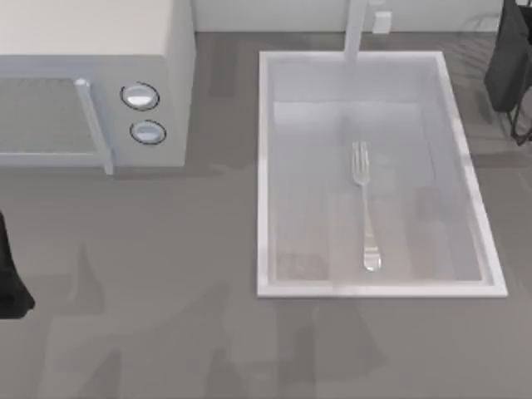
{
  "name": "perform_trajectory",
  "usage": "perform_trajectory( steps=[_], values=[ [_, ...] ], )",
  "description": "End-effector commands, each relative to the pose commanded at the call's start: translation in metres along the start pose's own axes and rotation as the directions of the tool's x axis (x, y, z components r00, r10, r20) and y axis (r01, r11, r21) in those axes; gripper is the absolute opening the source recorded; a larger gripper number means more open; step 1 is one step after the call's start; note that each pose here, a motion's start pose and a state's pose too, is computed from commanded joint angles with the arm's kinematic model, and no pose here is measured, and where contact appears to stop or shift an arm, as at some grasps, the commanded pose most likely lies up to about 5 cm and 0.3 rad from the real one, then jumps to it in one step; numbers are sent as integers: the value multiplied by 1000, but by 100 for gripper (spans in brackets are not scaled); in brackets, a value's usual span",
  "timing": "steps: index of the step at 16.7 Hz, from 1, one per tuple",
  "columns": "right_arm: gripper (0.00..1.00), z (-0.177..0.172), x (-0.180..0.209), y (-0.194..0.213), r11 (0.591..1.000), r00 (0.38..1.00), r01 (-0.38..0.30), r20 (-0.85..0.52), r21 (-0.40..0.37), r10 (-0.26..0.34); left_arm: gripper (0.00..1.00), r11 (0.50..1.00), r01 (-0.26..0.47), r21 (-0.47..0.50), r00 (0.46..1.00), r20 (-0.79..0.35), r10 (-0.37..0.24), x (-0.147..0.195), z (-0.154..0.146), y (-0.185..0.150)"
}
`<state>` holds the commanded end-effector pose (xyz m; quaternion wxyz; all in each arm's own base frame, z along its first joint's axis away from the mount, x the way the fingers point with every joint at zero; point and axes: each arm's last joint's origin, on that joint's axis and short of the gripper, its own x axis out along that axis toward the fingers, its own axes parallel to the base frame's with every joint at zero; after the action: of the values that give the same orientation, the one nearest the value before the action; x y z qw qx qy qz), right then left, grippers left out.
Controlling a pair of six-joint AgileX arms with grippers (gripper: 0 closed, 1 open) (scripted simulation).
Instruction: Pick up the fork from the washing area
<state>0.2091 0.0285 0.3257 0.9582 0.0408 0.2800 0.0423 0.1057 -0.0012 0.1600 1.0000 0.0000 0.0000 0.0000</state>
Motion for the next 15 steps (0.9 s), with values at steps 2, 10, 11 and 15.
perform_trajectory(
  steps=[2, 10, 11, 15],
  values=[
    [100, 34, 29, 13, 1000, 992, -5, -128, 12, 6, 100, 1000, 0, 0, 1000, 0, 0, 0, 0, 0],
    [100, 79, 200, 78, 999, 808, 37, -589, 19, -19, 100, 1000, 0, 0, 1000, 0, 0, 0, 0, 0],
    [100, 74, 221, 86, 999, 775, 46, -631, 14, -27, 100, 1000, 0, 0, 1000, 0, 0, 0, 0, 0],
    [100, 39, 287, 112, 997, 647, 82, -760, -14, -64, 100, 1000, 0, 0, 1000, 0, 0, 0, 0, 0]
  ],
)
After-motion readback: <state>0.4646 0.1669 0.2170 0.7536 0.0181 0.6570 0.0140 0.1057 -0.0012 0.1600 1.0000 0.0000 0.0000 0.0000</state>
